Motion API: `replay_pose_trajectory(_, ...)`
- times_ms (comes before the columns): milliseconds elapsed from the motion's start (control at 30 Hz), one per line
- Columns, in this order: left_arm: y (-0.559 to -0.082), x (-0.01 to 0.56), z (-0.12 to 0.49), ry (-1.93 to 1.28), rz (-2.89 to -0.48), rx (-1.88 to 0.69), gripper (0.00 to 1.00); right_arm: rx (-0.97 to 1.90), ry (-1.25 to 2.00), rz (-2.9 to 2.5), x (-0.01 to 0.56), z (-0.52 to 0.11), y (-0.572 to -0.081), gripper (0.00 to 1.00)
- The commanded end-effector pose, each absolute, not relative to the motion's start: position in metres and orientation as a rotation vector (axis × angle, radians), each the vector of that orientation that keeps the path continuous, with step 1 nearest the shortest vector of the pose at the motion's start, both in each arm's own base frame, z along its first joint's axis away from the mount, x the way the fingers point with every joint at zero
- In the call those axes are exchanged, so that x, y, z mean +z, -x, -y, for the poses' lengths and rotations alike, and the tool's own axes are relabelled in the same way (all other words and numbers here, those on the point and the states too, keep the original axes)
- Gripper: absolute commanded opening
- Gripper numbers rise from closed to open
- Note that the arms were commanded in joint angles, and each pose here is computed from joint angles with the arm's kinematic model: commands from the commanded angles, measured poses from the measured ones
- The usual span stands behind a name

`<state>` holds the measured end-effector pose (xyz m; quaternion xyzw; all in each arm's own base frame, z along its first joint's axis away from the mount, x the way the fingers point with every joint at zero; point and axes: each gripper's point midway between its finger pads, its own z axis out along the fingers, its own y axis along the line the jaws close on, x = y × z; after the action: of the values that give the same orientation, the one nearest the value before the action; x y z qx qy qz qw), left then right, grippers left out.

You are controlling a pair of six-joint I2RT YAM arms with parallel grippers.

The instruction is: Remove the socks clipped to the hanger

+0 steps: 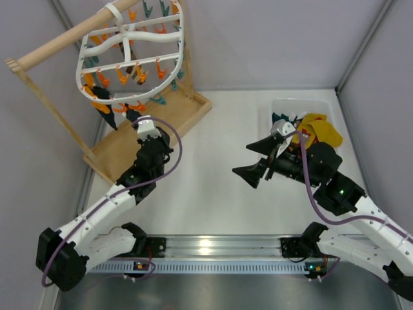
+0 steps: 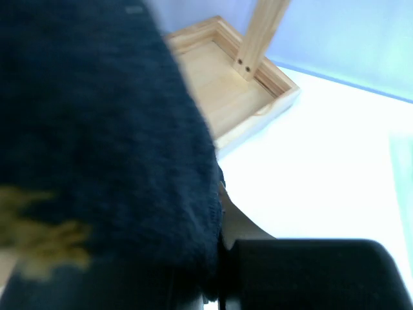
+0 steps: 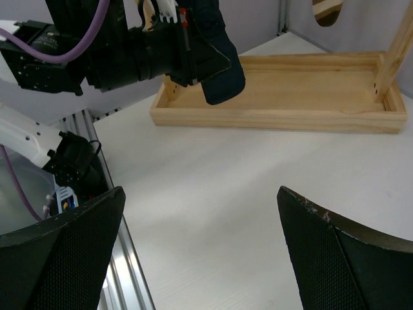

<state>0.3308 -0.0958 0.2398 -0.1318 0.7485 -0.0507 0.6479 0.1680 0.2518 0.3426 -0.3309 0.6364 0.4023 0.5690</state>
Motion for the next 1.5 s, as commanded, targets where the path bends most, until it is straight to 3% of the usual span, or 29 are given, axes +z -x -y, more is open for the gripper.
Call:
replay_pose_trajectory(0, -0.334, 0.26, 0.117, 0.332, -1.674, -0.09, 0.0, 0.991, 0.682, -1.397, 0.397, -0.255, -0.173, 0.96)
replay_pose_trajectory(367, -0.337, 0.254, 0.218, 0.089, -1.737, -0.019, 0.0, 1.004, 0.681, -1.366, 0.471, -0.278, -0.191, 0.92)
replay_pose_trajectory(633, -0.332, 0.254, 0.224, 0.047, -1.746, -0.037, 0.0, 0.918, 0.794, -1.4, 0.496, -0.327, -0.235, 0.9)
replay_pose_trajectory(933, -0.329, 0.254, 0.235, 0.002, -1.757, -0.064, 0.0, 0.728, 0.897, -1.503, 0.472, -0.395, -0.306, 0.79)
replay_pose_trajectory(1233, -0.333, 0.248, 0.255, -0.07, -1.776, -0.067, 0.0, 0.707, 0.989, -1.476, 0.452, -0.434, -0.309, 0.68)
replay_pose_trajectory(1467, -0.331, 0.249, 0.263, -0.101, -1.77, -0.044, 0.0, 0.616, 0.987, -1.481, 0.437, -0.446, -0.317, 0.67)
